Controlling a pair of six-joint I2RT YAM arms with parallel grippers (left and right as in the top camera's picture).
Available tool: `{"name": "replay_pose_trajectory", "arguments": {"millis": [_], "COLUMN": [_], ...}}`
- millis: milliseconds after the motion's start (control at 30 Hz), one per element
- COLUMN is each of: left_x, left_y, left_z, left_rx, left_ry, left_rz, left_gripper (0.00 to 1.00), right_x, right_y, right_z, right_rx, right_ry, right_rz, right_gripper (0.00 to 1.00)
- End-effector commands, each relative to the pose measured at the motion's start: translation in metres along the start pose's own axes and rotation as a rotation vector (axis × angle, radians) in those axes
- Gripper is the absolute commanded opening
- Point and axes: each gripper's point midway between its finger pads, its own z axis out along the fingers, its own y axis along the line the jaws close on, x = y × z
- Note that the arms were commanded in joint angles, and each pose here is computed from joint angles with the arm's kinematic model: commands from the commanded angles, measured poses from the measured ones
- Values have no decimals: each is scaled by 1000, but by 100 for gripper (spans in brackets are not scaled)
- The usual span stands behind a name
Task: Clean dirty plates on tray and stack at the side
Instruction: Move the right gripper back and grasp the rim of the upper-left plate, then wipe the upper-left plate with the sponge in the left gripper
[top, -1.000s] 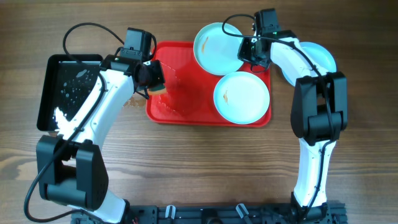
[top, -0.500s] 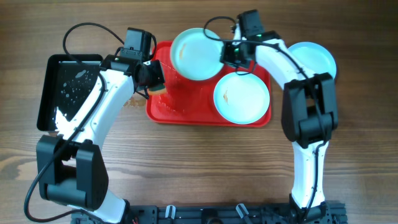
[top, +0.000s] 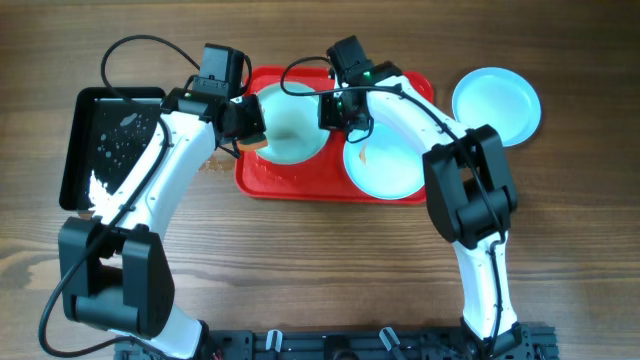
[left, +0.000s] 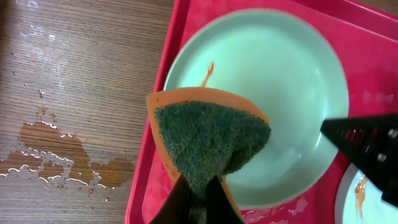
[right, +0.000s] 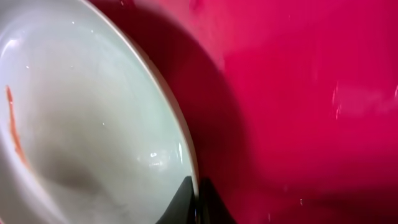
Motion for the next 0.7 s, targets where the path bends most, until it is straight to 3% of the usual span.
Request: {"name": "replay_pose_trajectory", "arguments": {"millis": [0, 333, 667], "left_x": [4, 17, 38], "left_y": [2, 10, -18], "left_z": [7, 46, 81], "left_rx": [-13, -42, 114], "left_ry": [14, 62, 173], "left_rz": [-7, 0, -5], "left_gripper": [4, 4, 4], "right_x": [15, 37, 37], "right_y": [3, 3, 2], "right_z": [4, 9, 9], "right_rx": [39, 66, 68], "right_ry": [48, 111, 114], "right_rz": [-28, -37, -36], "right_gripper": [4, 4, 4]}}
